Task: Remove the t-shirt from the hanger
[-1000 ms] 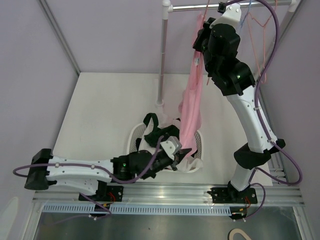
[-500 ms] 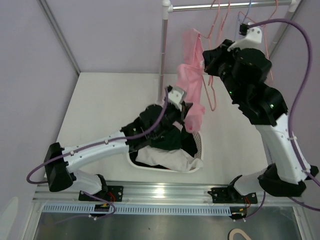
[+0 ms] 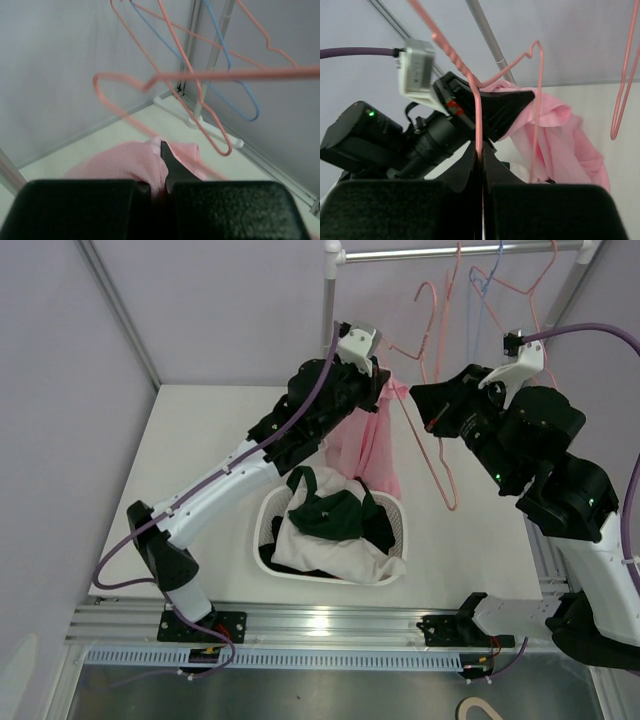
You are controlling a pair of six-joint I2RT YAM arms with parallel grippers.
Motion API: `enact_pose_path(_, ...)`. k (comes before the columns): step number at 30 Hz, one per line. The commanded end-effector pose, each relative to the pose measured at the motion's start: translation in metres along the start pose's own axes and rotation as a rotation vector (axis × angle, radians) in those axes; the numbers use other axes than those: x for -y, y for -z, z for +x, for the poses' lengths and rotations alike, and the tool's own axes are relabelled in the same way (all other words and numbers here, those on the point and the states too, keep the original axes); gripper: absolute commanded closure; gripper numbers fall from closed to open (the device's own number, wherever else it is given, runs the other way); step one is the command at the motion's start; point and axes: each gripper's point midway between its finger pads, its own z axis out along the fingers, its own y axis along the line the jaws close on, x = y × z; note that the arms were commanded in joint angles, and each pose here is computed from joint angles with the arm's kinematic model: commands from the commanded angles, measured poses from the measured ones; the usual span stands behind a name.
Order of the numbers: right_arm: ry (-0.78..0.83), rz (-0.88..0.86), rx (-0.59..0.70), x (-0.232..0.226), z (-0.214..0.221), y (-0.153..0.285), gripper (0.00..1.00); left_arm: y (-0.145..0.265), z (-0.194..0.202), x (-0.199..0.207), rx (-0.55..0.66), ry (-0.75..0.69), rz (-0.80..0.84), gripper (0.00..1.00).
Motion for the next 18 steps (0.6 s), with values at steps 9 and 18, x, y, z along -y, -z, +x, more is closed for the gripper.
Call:
enact_pose_path(9,0.11,0.122,0.163,0.007,-0.031,-0.028,1.0,0.086,-0.097,0.006,0.095,-0.013,0.036,0.99)
enact_pose_path(18,0.151,0.151,0.195,0.01,-0.052,-0.094,1.0,0.182,-0.173,0.005,0.204,0.004,0.103,0.99)
